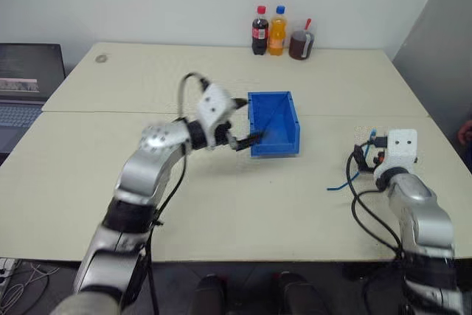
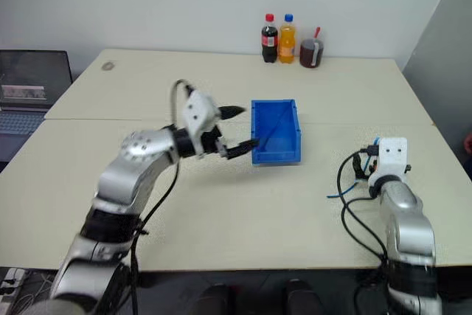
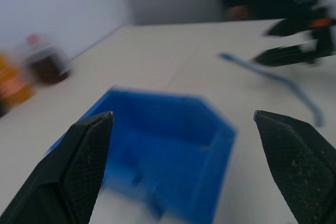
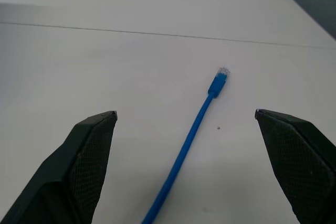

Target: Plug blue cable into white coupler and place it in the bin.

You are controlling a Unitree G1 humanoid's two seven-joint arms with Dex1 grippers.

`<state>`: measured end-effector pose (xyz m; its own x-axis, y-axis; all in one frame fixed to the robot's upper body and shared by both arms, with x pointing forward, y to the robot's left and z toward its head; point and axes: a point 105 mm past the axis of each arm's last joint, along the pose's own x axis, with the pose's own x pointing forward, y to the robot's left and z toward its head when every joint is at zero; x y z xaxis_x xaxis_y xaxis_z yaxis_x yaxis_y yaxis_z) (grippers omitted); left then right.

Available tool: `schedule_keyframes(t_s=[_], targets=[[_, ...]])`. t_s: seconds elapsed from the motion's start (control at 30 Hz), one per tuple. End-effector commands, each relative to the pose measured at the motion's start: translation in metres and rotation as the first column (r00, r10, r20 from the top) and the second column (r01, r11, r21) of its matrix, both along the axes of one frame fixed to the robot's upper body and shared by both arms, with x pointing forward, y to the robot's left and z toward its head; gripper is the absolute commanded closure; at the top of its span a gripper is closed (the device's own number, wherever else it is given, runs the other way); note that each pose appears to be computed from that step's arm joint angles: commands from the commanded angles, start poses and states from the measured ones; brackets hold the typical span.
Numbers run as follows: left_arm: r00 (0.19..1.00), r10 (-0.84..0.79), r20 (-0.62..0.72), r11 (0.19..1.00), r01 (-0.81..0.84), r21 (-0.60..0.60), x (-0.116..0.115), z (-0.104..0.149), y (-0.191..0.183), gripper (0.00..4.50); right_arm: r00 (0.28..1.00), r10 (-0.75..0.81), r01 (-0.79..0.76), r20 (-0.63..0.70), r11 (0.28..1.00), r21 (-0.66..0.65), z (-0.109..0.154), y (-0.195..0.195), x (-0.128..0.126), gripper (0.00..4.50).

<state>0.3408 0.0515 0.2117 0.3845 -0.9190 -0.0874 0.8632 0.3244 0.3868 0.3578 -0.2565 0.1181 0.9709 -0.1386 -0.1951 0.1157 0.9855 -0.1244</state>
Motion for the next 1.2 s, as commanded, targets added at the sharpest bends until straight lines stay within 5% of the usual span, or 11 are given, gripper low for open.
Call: schedule_keyframes(t_s=[0.03, 0.3, 0.67, 0.93, 1.1, 1.2], targets=[[0.981, -0.188, -0.040, 0.979, 0.191, 0.078, -0.007, -0.019, -0.023, 0.00, 0.999, -0.044, 0.045, -0.027, 0.998, 0.046, -0.001, -0.017, 0.018, 0.02], [0.966, -0.257, -0.011, 0.962, 0.257, 0.097, 0.002, -0.020, -0.042, 0.00, 0.982, -0.133, 0.157, -0.131, 0.968, 0.197, -0.018, -0.031, 0.044, 0.02], [0.971, -0.237, -0.001, 0.966, 0.236, 0.103, 0.008, -0.016, -0.035, 0.00, 0.975, -0.147, 0.172, -0.164, 0.974, 0.149, -0.028, -0.033, 0.046, 2.31], [0.970, -0.242, 0.001, 0.964, 0.240, 0.117, 0.004, -0.019, -0.033, 0.00, 0.984, -0.118, 0.130, -0.132, 0.988, 0.088, -0.023, -0.027, 0.053, 4.41], [0.971, -0.239, 0.003, 0.964, 0.237, 0.120, 0.002, -0.020, -0.030, 0.00, 0.985, -0.104, 0.114, -0.141, 0.991, 0.064, -0.024, -0.027, 0.051, 4.48], [0.976, -0.216, -0.008, 0.970, 0.215, 0.115, -0.002, -0.020, -0.019, 0.00, 0.993, 0.044, -0.044, -0.110, 0.999, 0.009, -0.012, -0.015, 0.046, 4.48]])
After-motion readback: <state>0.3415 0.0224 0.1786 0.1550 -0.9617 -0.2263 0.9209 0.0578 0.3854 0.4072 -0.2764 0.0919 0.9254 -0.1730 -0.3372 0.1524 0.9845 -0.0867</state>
